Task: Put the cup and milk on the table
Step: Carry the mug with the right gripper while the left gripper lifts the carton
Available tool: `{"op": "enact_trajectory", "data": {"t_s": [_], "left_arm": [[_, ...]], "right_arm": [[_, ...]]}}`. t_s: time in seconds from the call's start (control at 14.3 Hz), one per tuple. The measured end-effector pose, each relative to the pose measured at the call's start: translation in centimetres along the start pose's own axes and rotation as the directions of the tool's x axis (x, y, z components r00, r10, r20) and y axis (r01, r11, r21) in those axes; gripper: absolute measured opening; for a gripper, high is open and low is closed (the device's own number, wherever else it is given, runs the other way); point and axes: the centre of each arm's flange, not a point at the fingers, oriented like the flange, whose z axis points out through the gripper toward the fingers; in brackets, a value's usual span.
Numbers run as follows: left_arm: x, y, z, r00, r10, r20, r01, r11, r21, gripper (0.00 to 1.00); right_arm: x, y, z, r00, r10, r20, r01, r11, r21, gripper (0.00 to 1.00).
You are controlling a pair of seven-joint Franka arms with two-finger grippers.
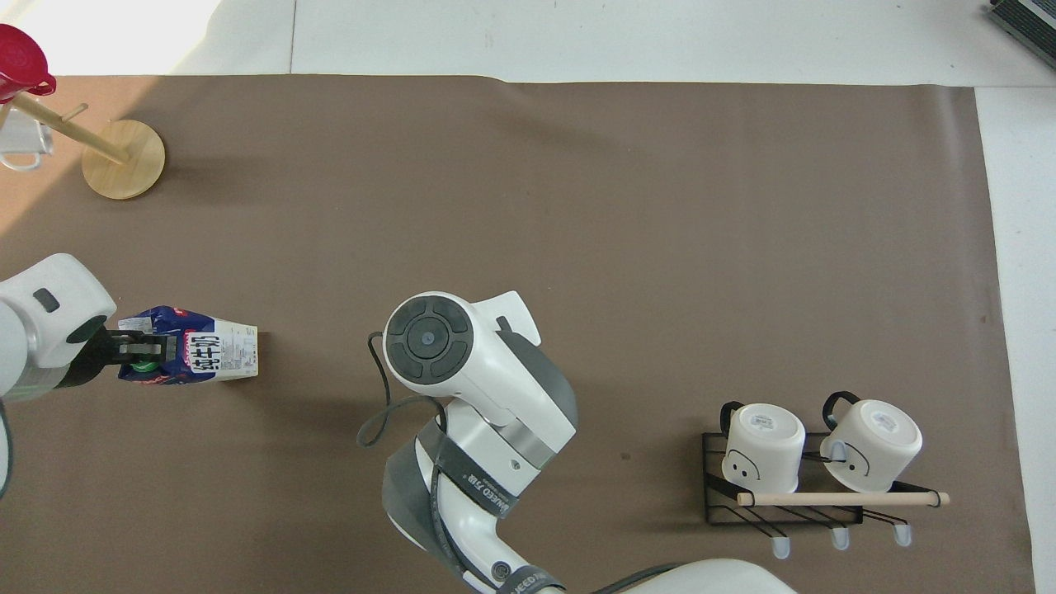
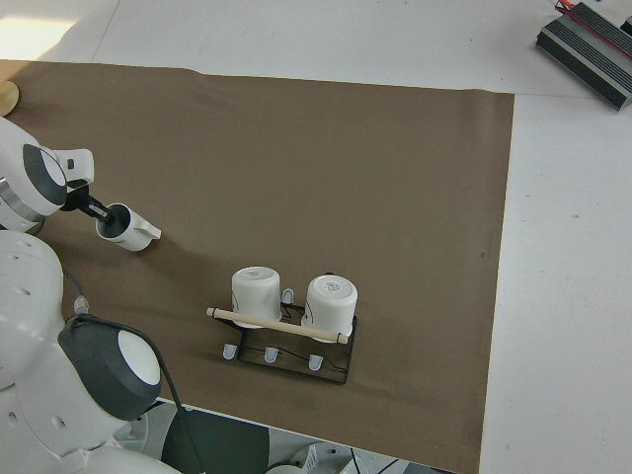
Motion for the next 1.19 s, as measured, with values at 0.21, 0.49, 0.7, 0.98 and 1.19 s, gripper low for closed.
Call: {"op": "enact_trajectory", "data": {"t_s": [0.21, 0.49, 0.7, 0.98, 1.19], "left_arm": [[0.7, 2.0, -1.7, 0.999, -0.035, -0.015, 0.035, 0.999, -0.003, 0.41], [1.4, 6.9, -3.0, 0.997, -0.072, 0.003, 0.072, 0.997, -0.015, 0.41], [1.7, 9.1, -4.1, 0.996, -0.084, 0.0, 0.084, 0.996, -0.021, 0.41], [1.9, 10.2, -5.0, 0.995, -0.099, 0.002, 0.099, 0.995, -0.025, 0.41], [1.7, 11.8, -5.0, 0.994, -0.105, 0.005, 0.105, 0.994, -0.029, 0.41]], "right_arm": [[0.3, 0.1, 0.0, 1.0, 0.011, 0.001, -0.011, 1.0, 0.006, 0.04], [1.0, 0.4, 0.5, 1.0, 0.026, 0.004, -0.026, 1.0, 0.0, 0.26], [1.1, 0.4, 0.4, 1.0, 0.028, 0.003, -0.028, 1.0, 0.002, 0.58], [2.2, 0.8, -2.7, 0.999, 0.046, -0.022, -0.045, 0.998, 0.045, 0.99], [5.7, 4.1, -8.1, 0.994, 0.095, -0.052, -0.09, 0.992, 0.091, 1.0]]}}
